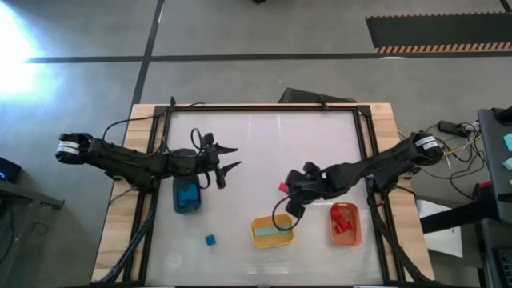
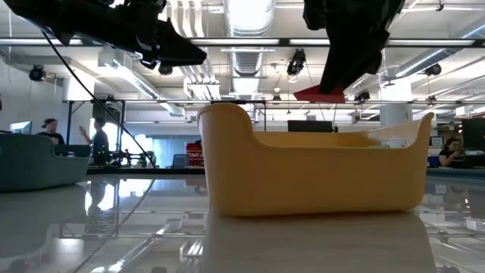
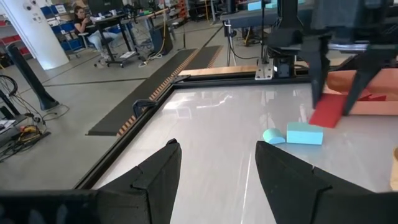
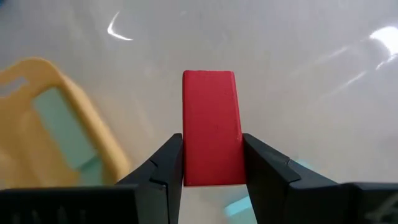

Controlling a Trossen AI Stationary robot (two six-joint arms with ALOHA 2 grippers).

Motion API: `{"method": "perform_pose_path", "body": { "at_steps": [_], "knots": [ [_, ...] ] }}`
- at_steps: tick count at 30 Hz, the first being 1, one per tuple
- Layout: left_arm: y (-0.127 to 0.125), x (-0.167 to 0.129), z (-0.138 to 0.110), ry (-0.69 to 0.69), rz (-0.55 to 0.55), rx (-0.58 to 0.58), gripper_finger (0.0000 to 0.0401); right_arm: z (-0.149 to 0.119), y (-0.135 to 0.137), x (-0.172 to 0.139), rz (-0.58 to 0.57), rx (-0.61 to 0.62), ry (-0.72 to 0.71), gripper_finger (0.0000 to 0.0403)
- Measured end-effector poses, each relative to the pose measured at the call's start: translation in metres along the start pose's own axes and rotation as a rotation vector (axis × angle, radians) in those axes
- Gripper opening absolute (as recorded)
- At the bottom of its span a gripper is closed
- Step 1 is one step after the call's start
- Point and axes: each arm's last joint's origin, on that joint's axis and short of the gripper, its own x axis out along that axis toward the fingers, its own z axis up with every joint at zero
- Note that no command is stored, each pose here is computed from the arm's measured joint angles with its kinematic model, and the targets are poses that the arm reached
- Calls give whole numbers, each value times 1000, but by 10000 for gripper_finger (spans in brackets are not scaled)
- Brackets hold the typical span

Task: Sort & place blocks by color
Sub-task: Put the red block into the orange bin

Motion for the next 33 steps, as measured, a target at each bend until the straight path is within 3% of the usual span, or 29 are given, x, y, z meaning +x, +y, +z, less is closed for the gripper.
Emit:
{"method": "perform_pose_path", "body": {
  "at_steps": [9, 16, 25, 33],
  "knots": [
    [0, 0, 4, -21, 2, -13, 191, -12, 8, -6, 93, 200, 136, 120],
    [0, 0, 4, -23, 2, -37, 191, -32, 1, -14, 10, 319, 362, 120],
    [0, 0, 3, -20, 1, -37, 191, -70, -9, -45, -227, 324, 623, 120],
    [0, 0, 4, -22, 1, -38, 191, -84, -2, -58, -242, 283, 628, 120]
  ]
}}
